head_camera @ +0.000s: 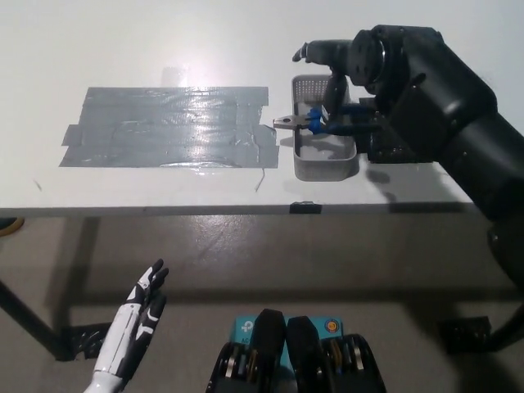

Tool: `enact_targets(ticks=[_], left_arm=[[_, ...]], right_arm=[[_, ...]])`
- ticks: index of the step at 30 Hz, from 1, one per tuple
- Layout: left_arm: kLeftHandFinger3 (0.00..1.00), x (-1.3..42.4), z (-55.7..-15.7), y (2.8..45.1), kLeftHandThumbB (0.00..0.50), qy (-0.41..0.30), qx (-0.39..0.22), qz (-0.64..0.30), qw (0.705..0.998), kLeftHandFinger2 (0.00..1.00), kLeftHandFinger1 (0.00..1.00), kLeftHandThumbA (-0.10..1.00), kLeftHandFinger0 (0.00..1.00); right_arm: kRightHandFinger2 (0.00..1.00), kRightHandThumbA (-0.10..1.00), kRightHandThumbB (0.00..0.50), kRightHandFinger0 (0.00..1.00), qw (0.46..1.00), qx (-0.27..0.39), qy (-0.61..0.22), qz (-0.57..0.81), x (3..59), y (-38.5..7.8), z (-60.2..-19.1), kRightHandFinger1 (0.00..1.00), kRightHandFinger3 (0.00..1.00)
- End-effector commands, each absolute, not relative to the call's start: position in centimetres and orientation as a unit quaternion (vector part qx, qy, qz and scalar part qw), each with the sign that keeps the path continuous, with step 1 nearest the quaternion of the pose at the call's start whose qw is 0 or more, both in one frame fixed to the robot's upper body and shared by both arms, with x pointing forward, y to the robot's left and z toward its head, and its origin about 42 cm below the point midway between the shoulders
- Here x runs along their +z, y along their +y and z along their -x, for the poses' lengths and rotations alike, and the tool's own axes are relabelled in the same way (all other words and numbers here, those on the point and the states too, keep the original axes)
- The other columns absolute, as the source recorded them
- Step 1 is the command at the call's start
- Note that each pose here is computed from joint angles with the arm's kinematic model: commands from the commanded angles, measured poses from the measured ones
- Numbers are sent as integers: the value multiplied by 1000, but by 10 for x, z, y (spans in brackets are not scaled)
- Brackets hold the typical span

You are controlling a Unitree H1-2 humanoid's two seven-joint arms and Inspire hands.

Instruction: The robot picks the blue plier placed on top of the container and places it on the grey area of the table

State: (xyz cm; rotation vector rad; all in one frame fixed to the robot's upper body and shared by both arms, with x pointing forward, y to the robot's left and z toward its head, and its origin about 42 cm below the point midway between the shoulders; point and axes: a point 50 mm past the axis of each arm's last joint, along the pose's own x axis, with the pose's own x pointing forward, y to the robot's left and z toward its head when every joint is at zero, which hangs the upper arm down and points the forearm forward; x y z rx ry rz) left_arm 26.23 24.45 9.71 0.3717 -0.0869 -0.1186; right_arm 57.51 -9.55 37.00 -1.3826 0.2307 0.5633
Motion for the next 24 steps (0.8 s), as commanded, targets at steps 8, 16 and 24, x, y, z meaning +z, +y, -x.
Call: enact_targets(ticks=[8, 16, 24], left_arm=[[1000, 112, -266, 247, 213, -75, -74, -196, 975, 1000, 1000, 1000, 1000], [1000, 112, -267, 249, 218, -78, -73, -197, 975, 1000, 1000, 1000, 1000], [1000, 112, -267, 247, 218, -76, -76, -196, 975, 1000, 1000, 1000, 1000]], right_arm=[[1000, 1000, 304, 1000, 732, 232, 95, 633, 401, -96, -586, 1000, 1000], [1000, 1000, 274, 1000, 749, 224, 119, 612, 390, -111, -590, 1000, 1000], [1000, 1000, 250, 1000, 753, 237, 123, 601, 385, -111, -590, 1000, 1000]])
